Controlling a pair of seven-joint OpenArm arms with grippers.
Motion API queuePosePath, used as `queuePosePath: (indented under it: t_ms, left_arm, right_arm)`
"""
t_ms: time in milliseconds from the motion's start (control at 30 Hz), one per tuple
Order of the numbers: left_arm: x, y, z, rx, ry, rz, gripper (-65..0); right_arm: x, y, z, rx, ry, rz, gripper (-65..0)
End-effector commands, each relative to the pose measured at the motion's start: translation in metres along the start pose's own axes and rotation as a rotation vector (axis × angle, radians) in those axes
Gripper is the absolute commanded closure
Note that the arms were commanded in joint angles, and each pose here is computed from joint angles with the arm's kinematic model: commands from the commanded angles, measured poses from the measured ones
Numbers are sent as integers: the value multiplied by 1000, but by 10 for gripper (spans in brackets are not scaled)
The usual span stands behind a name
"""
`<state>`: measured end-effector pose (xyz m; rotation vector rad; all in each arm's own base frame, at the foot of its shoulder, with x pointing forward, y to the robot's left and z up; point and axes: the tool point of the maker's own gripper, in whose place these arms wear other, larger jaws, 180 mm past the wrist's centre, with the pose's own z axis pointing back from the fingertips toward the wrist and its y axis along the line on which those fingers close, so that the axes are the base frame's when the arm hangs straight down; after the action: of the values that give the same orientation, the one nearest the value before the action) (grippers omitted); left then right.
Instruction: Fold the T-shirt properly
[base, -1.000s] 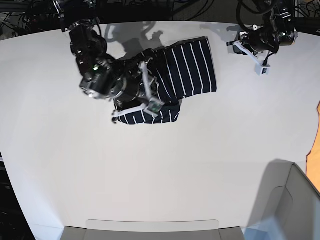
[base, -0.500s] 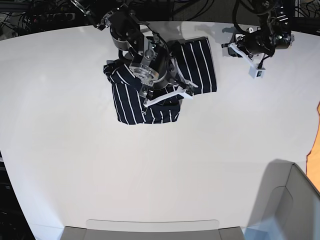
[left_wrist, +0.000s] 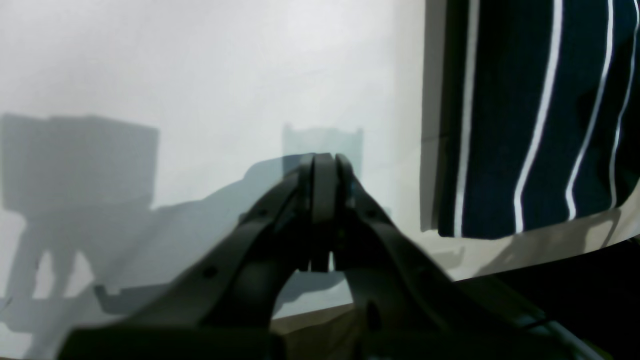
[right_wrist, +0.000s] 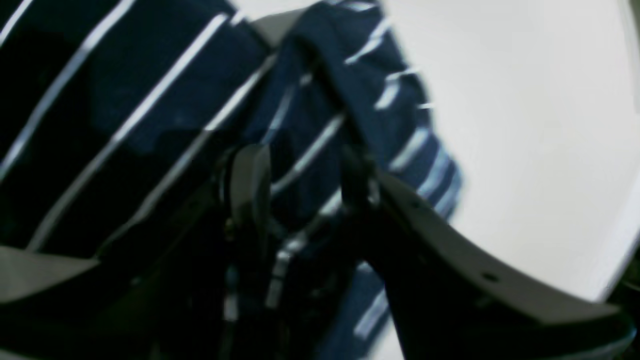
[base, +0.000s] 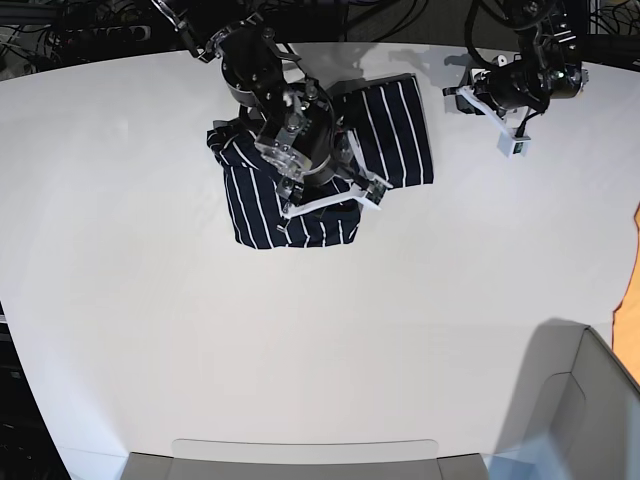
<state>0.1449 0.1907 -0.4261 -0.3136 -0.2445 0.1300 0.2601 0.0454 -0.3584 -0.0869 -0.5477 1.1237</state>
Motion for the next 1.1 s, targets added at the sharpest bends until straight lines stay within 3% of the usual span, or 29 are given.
queuePosePath:
  t_ms: [0, 233, 400, 900, 967, 1067]
  left_arm:
    - [2, 2, 3, 9, 0, -6, 0]
    - [1, 2, 3, 9, 2, -6, 0]
    - [0, 2, 3, 9, 5, -5, 0]
    - [-1, 2, 3, 10, 6, -4, 0]
    - [-1, 2, 3, 10, 6, -4, 0]
    - [-1, 2, 3, 10, 6, -4, 0]
  right_arm:
    - [14, -1, 5, 14, -56, -14, -237]
    - [11, 11, -3, 77, -46, -26, -237]
    - [9, 7, -4, 53, -38, -147, -237]
    - [-10, 16, -27, 82, 14, -148, -235]
    - [-9, 17, -26, 81, 10, -147, -197]
    - [-4, 16, -25, 81, 1, -149, -41]
